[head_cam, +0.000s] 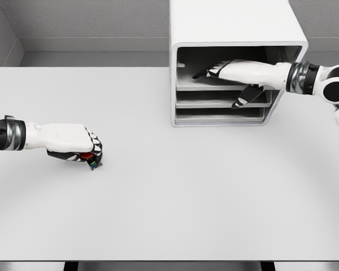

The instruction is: Slide open multi-storey tabletop storage cabinets and put open load switch and slide close multi-storey tabletop storage cabinets

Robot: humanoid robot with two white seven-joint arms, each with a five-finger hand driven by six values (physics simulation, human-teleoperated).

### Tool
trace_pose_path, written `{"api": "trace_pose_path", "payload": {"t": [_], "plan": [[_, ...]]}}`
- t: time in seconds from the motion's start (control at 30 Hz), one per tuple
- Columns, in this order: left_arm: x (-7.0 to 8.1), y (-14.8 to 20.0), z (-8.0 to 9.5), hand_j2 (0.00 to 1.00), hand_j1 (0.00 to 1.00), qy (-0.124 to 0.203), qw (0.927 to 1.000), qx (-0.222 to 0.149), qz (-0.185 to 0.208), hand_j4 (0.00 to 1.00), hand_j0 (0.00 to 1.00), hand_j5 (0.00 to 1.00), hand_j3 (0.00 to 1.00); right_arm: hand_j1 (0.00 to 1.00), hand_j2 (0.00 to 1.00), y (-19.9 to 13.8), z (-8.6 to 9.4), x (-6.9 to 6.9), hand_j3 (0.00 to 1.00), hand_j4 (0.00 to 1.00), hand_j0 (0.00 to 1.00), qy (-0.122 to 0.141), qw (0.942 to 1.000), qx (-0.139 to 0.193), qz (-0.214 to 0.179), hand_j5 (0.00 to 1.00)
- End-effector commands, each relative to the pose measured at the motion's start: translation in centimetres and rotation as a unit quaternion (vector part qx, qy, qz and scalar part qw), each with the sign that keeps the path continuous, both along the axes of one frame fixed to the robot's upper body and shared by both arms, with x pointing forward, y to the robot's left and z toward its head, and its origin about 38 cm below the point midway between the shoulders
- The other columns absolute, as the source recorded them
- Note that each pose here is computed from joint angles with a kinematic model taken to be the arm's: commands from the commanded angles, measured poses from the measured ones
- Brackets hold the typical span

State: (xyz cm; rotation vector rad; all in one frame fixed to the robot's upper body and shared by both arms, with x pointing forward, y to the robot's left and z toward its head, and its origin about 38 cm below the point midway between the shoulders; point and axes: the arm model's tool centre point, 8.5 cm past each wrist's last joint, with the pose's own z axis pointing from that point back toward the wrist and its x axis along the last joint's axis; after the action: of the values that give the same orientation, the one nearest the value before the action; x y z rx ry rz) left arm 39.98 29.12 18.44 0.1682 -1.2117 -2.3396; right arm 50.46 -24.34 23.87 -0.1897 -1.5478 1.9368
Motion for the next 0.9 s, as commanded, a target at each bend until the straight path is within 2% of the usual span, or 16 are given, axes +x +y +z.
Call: {"api": "trace_pose_path", "payload": {"t": [0.0, 0.17, 0.33, 0.5, 0.57, 0.63, 0.73, 0.87], "plan": [[0.0, 0.1, 0.1, 0.41, 0.41, 0.001, 1.0, -0.002, 0.002, 0.41, 0.41, 0.41, 0.41, 1.0, 1.0, 0.1, 0.1, -0.1, 1.0, 1.0, 1.0, 0.0, 1.0, 0.001, 0.002, 1.0], [0.1, 0.8, 0.9, 0.41, 0.41, -0.008, 0.9999, 0.001, 0.008, 0.41, 0.41, 0.41, 0.41, 1.0, 1.0, 1.2, 0.1, -0.9, 1.0, 1.0, 1.0, -0.005, 0.9996, -0.013, 0.025, 1.0], [0.2, 1.2, 1.5, 0.41, 0.41, -0.013, 0.9998, 0.002, 0.012, 0.41, 0.41, 0.41, 0.41, 1.0, 1.0, -0.3, -0.3, -1.0, 1.0, 1.0, 1.0, -0.002, 0.9997, -0.023, 0.012, 1.0], [-0.6, 1.2, 2.3, 0.41, 0.41, -0.018, 0.9998, 0.002, 0.002, 0.41, 0.41, 0.41, 0.41, 1.0, 1.0, -0.7, -0.6, -1.2, 1.0, 1.0, 1.0, 0.002, 0.9996, -0.025, 0.009, 1.0], [-0.7, 1.3, 2.4, 0.41, 0.41, -0.018, 0.9998, 0.001, 0.002, 0.41, 0.41, 0.41, 0.41, 1.0, 1.0, -0.9, 0.4, -1.9, 1.0, 1.0, 1.0, -0.013, 0.9992, -0.031, 0.019, 1.0], [-0.9, 1.7, 2.7, 0.41, 0.41, -0.02, 0.9998, 0.004, 0.004, 0.41, 0.41, 0.41, 0.41, 1.0, 1.0, -0.9, 0.6, -2.8, 1.0, 1.0, 1.0, -0.019, 0.9987, -0.037, 0.03, 1.0], [-1.0, 1.9, 2.8, 0.41, 0.41, -0.019, 0.9998, 0.004, 0.007, 0.41, 0.41, 0.41, 0.41, 1.0, 1.0, -1.3, 0.0, -3.1, 1.0, 1.0, 1.0, -0.013, 0.9988, -0.038, 0.028, 1.0], [-1.0, 2.1, 2.9, 0.41, 0.41, -0.02, 0.9997, 0.005, 0.009, 0.41, 0.41, 0.41, 0.41, 1.0, 1.0, -1.6, 0.3, -3.3, 1.0, 1.0, 1.0, -0.016, 0.9986, -0.042, 0.027, 1.0]]}}
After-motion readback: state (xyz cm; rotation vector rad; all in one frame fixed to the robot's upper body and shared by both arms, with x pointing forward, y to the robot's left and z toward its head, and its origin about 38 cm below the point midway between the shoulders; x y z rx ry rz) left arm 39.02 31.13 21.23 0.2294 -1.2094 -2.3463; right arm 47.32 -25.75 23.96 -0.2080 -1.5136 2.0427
